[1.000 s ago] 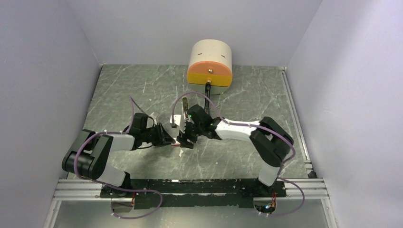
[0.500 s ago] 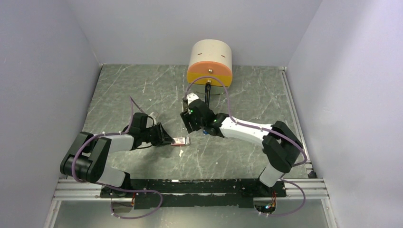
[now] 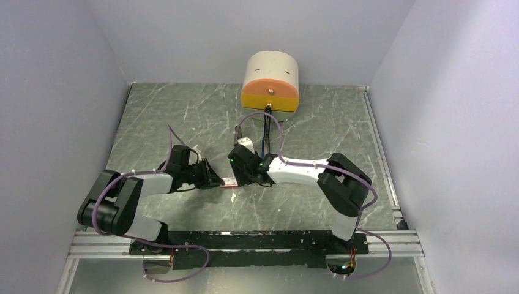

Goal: Load the staples into the stapler

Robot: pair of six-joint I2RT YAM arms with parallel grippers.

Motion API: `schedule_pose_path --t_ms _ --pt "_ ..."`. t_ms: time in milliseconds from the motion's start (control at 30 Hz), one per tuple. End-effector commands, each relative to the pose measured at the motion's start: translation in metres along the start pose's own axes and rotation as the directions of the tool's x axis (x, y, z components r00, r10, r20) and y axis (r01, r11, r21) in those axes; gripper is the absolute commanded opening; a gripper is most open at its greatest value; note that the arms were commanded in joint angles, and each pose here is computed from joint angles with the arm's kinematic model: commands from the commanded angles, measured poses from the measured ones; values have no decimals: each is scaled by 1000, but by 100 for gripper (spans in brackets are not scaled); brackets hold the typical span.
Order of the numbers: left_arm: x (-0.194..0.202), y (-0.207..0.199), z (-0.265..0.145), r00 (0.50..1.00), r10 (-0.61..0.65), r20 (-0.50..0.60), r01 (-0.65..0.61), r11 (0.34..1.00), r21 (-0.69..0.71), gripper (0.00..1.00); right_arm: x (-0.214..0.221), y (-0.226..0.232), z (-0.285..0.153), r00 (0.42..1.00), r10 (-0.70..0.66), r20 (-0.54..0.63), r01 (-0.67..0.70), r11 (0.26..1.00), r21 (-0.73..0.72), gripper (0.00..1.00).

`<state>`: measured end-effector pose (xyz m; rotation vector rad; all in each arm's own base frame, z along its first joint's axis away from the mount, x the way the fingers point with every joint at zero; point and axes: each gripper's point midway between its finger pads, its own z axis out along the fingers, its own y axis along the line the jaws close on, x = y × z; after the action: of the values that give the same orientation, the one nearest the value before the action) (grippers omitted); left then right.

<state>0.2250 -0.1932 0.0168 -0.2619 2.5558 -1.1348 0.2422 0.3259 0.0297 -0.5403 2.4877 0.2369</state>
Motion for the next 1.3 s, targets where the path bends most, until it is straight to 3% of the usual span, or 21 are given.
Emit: schedule_pose_path --t_ms 0,467,900,1267 --pt "-8 -6 0 999 29 17 -29 1000 3 26 -5 8 -1 999 50 5 -50 999 -11 59" --pt "-7 -3 -1 999 31 17 -31 999 -9 33 -5 14 1 999 47 -5 -47 998 -37 64" --pt "-5 2 -1 1000 27 16 -26 999 -34 28 -21 29 -17 997 64 44 -57 990 -132 69" --pt "-3 5 -1 1000 23 14 -22 999 -40 29 -6 20 -1 998 61 -22 -62 997 -47 64"
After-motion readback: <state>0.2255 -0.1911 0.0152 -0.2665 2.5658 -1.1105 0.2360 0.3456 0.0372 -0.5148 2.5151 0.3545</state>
